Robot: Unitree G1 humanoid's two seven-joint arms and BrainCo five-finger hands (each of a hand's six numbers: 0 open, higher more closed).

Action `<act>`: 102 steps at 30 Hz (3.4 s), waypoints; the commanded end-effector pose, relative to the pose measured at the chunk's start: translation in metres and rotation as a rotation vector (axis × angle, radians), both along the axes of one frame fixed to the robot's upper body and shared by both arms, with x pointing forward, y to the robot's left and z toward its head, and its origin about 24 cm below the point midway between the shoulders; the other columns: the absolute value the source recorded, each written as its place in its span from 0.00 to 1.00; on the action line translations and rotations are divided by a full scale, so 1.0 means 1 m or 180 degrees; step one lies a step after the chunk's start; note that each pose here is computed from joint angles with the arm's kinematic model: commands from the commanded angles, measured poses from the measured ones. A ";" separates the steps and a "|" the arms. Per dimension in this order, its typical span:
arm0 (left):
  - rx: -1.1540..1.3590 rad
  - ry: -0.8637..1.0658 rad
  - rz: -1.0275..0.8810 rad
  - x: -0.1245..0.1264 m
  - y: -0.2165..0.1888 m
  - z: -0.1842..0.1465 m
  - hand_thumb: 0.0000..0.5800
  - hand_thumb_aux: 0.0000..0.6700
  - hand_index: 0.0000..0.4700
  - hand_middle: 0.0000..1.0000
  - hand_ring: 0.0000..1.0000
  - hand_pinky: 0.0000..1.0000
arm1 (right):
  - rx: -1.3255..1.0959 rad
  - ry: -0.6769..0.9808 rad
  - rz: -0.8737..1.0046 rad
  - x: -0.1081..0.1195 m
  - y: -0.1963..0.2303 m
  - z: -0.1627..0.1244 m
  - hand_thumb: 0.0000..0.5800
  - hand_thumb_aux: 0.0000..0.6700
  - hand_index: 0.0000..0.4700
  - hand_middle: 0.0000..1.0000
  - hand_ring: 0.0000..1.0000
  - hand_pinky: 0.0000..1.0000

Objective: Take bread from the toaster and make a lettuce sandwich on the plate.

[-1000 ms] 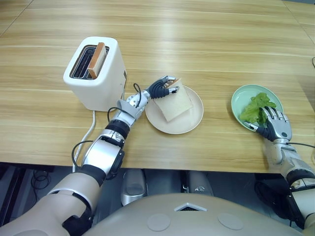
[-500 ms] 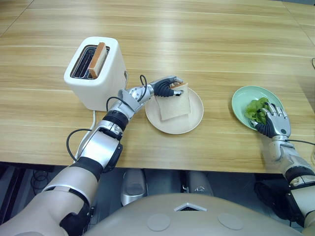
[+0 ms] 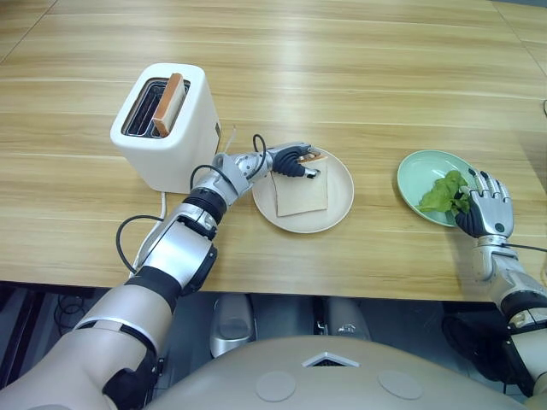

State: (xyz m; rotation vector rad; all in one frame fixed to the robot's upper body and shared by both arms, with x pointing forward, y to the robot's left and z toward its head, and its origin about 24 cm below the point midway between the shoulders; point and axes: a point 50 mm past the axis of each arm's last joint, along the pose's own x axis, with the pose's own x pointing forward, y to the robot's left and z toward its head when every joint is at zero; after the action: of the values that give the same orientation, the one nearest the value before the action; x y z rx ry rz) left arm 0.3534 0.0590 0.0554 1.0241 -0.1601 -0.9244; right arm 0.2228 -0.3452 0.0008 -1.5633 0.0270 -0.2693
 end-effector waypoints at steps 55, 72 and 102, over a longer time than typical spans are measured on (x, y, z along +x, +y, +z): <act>0.0004 -0.2291 0.2008 -0.050 0.217 0.119 0.00 0.00 0.00 0.00 0.00 0.00 | 0.0253 -0.0333 0.2802 0.064 0.233 0.029 1.00 1.00 0.98 0.00 0.00 0.00; 0.0914 -0.1569 0.2012 -0.052 0.233 0.082 0.00 0.00 0.00 0.00 0.00 0.00 | 0.0160 0.0122 0.2820 0.046 0.212 0.001 0.50 0.29 0.29 0.00 0.00 0.00; 0.0145 -0.1867 0.2114 -0.040 0.219 0.101 1.00 1.00 0.98 0.00 0.00 0.00 | 0.0347 -0.0215 0.2764 0.045 0.214 0.008 0.00 0.00 0.00 0.00 0.00 0.00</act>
State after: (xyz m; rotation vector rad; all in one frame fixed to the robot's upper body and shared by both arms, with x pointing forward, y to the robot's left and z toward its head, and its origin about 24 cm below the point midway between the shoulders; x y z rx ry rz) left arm 0.3107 0.2809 0.1500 1.2952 -0.2198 -0.0228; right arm 0.2661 -0.1277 0.0073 -1.3236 -0.6726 0.3768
